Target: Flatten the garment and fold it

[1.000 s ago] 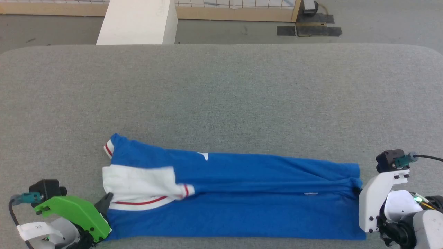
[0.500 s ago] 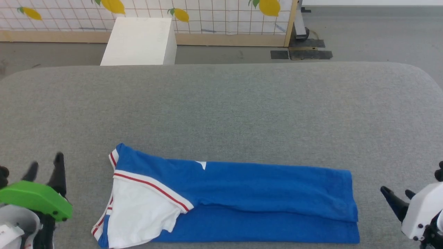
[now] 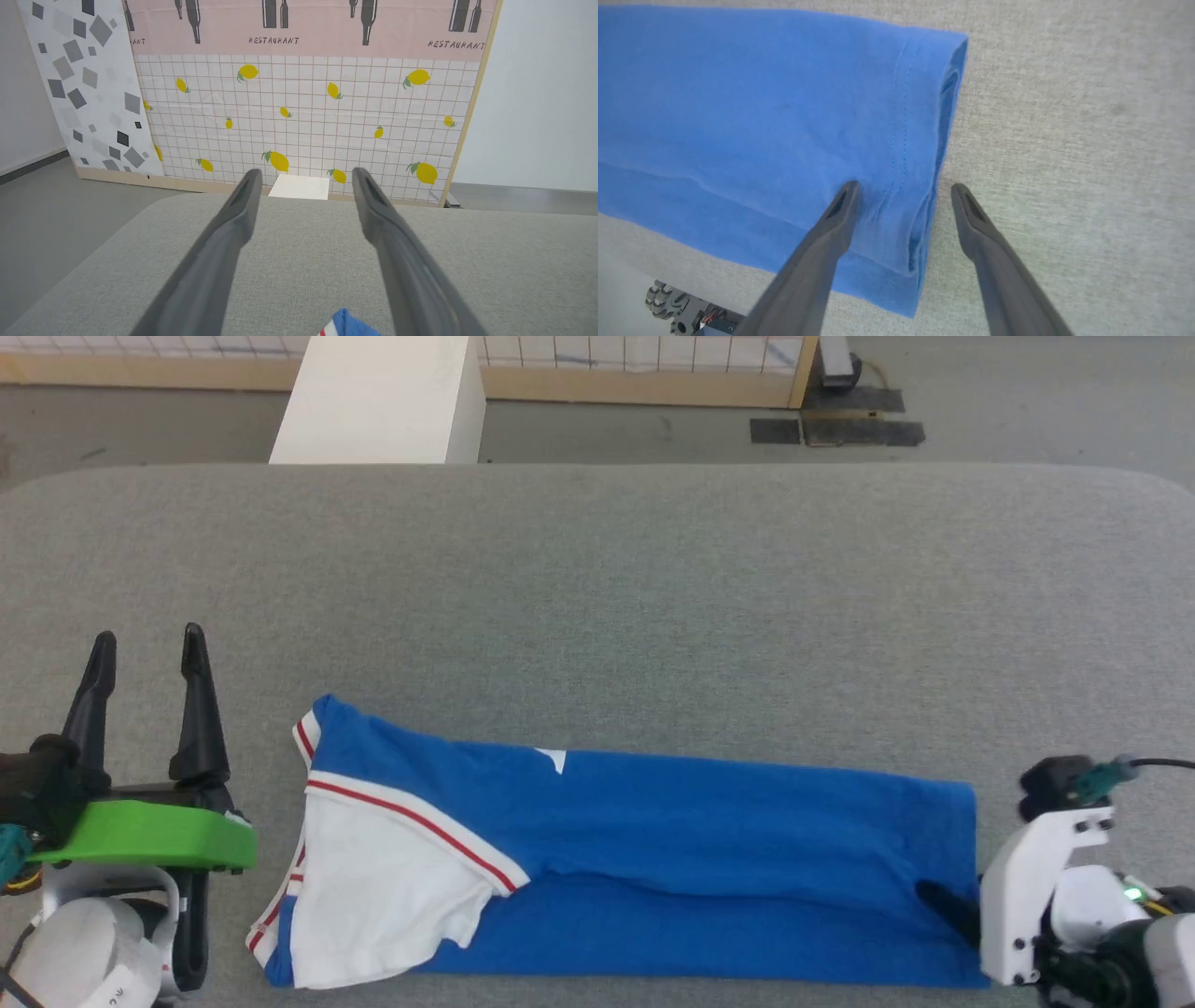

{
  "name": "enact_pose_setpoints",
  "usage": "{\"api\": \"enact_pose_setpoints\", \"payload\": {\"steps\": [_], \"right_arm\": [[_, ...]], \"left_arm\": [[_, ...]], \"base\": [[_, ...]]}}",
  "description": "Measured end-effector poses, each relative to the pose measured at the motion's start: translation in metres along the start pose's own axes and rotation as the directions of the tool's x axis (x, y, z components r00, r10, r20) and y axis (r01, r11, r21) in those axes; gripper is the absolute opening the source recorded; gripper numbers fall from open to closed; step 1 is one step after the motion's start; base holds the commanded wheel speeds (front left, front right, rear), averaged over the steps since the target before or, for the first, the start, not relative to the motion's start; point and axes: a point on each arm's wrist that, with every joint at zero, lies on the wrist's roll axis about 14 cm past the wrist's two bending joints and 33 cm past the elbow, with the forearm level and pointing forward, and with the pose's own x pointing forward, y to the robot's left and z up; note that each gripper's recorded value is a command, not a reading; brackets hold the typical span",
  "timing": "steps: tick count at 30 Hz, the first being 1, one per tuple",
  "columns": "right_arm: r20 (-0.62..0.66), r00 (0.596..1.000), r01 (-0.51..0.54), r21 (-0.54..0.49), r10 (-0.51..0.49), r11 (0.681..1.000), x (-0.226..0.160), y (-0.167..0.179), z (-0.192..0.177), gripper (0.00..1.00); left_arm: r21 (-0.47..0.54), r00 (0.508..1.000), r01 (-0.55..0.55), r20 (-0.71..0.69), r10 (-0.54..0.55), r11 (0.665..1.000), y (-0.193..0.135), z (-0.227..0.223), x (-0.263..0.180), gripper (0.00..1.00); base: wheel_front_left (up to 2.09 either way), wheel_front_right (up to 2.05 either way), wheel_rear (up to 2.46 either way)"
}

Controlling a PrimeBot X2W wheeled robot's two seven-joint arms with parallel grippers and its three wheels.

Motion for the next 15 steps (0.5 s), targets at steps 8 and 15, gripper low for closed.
{"api": "enact_pose_setpoints", "payload": {"steps": [8, 15], "right_arm": [[-0.073, 0.995, -0.063, -0.026, 0.061, 0.998, 0.02, 0.02, -0.007, 1.0], [-0.08, 0.994, -0.082, -0.032, 0.079, 0.996, 0.025, 0.024, -0.005, 0.16]], "left_arm": [[-0.022, 0.999, -0.03, 0.011, 0.03, 0.999, 0.001, -0.007, 0.0, 1.0], [-0.027, 0.999, -0.043, 0.01, 0.043, 0.999, 0.004, -0.011, 0.001, 1.0]], "base": [[0.0, 0.0, 0.0], [0.0, 0.0, 0.0]]}}
